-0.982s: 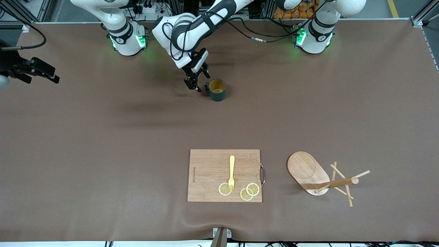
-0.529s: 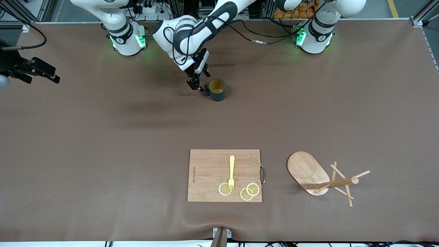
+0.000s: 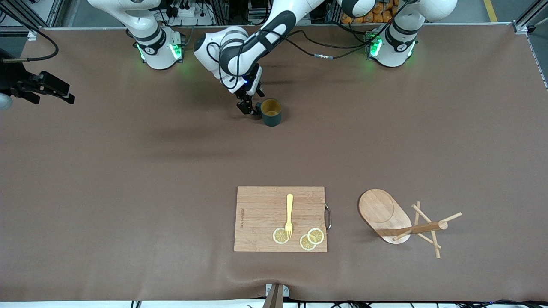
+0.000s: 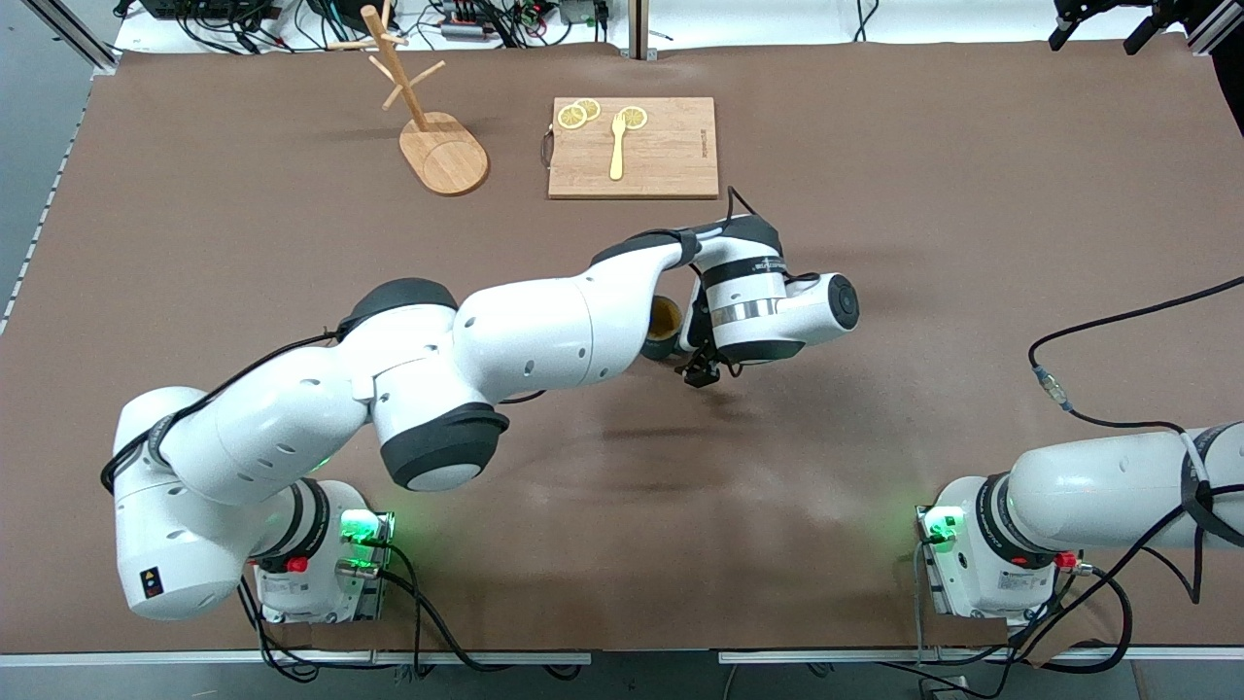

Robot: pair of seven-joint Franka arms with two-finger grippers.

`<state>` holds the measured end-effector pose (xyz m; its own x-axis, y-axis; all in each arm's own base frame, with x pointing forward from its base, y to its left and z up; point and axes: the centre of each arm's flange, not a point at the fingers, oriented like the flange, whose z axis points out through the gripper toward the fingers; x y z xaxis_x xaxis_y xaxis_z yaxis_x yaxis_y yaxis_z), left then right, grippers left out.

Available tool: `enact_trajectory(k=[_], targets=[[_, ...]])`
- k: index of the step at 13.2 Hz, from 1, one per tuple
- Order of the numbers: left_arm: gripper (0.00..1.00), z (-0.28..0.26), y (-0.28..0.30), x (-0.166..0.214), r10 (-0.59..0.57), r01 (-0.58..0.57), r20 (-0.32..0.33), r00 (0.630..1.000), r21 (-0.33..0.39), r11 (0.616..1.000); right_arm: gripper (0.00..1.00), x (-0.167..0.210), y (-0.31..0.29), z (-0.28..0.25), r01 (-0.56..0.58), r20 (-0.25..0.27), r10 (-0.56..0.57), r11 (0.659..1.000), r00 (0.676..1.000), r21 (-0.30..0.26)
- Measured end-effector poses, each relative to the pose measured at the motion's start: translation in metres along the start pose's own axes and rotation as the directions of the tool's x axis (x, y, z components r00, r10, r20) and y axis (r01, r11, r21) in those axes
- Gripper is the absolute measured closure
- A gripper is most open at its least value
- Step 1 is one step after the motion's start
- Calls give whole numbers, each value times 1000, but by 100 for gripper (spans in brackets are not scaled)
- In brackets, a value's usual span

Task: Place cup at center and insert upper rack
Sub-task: 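Lower the left gripper and grasp the mug by its handle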

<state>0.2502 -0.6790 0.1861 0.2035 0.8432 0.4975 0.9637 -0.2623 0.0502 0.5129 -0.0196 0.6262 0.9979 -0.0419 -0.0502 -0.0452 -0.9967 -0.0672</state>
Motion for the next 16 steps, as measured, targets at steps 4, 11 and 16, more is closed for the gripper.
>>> enact_trajectory(k=[4,11,16], targets=[[2,3,0,-5,-11,11,19,1000,-5,1000,0,0,0,0,0,0,0,1000,1000,0],[15,11,0,-7,-16,16,20,1000,13,1000,0,0,-3,0,1,1,-1,1000,1000,0],[33,14,7,-3,-42,42,13,999,10,999,0,-1,-4,1,1,6,-1,1000,1000,-1]])
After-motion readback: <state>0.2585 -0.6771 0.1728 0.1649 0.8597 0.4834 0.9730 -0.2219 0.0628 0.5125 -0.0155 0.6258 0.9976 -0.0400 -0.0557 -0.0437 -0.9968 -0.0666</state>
